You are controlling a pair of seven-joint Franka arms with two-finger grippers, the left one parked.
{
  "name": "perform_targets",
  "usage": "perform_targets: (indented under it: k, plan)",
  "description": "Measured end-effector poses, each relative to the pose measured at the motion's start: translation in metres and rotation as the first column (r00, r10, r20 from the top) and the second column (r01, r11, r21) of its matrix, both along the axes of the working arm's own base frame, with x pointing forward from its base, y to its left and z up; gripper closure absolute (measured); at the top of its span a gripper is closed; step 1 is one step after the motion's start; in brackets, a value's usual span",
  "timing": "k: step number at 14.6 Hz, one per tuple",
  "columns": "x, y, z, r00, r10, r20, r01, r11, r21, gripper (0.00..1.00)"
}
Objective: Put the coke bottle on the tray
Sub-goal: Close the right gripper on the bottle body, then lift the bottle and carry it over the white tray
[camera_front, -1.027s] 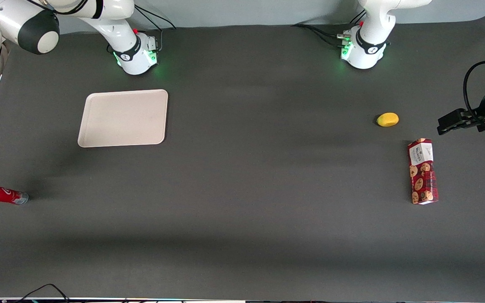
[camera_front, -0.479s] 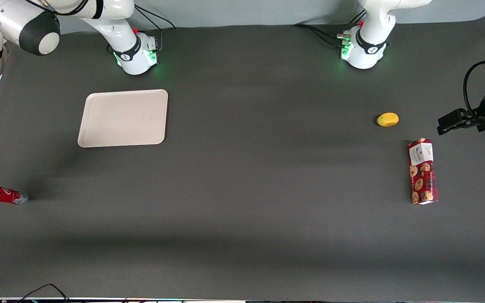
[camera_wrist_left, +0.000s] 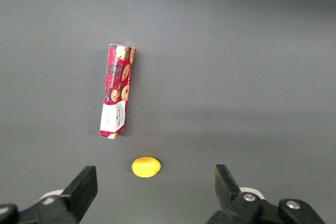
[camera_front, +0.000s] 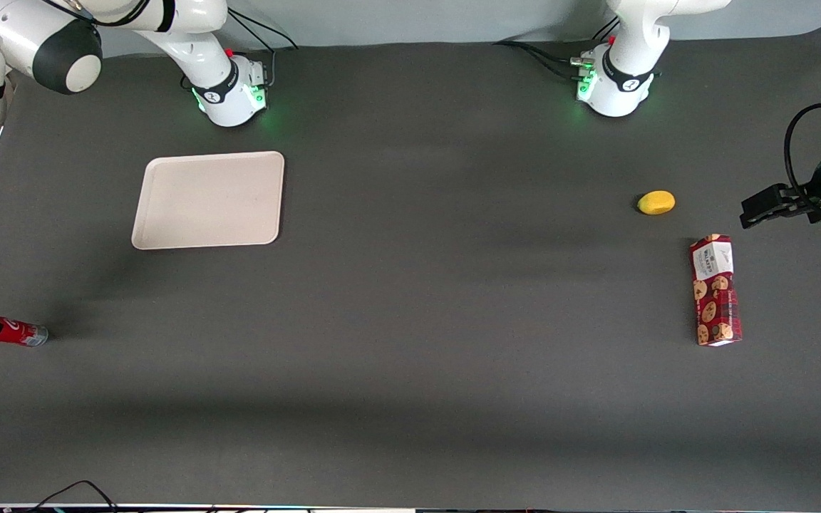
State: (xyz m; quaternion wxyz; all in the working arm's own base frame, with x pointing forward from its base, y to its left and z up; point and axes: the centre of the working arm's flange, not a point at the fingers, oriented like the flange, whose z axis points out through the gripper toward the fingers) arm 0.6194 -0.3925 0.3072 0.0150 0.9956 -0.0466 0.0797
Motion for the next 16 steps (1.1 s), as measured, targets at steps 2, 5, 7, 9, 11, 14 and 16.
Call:
perform_targets:
  k: [2, 5, 7, 9, 11, 14, 16]
  plan:
    - [0.003, 0.001, 0.005, 1.0, 0.009, 0.003, -0.009, 1.0, -0.008, 0.62]
    - [0.004, 0.002, 0.006, 1.0, 0.015, -0.001, -0.015, 1.0, -0.014, 0.62]
    - [0.004, 0.001, 0.007, 1.0, 0.005, 0.001, -0.005, 1.0, -0.015, 0.62]
    - [0.005, 0.002, 0.015, 1.0, -0.001, -0.003, 0.001, 1.0, 0.0, 0.62]
    - [-0.002, 0.0, 0.043, 1.0, -0.008, -0.025, 0.008, 1.0, 0.027, 0.62]
    - [-0.028, 0.006, 0.125, 0.992, -0.041, -0.116, 0.043, 0.999, 0.017, 0.62]
    - [-0.054, 0.023, 0.198, 0.983, -0.094, -0.156, 0.098, 0.995, 0.016, 0.62]
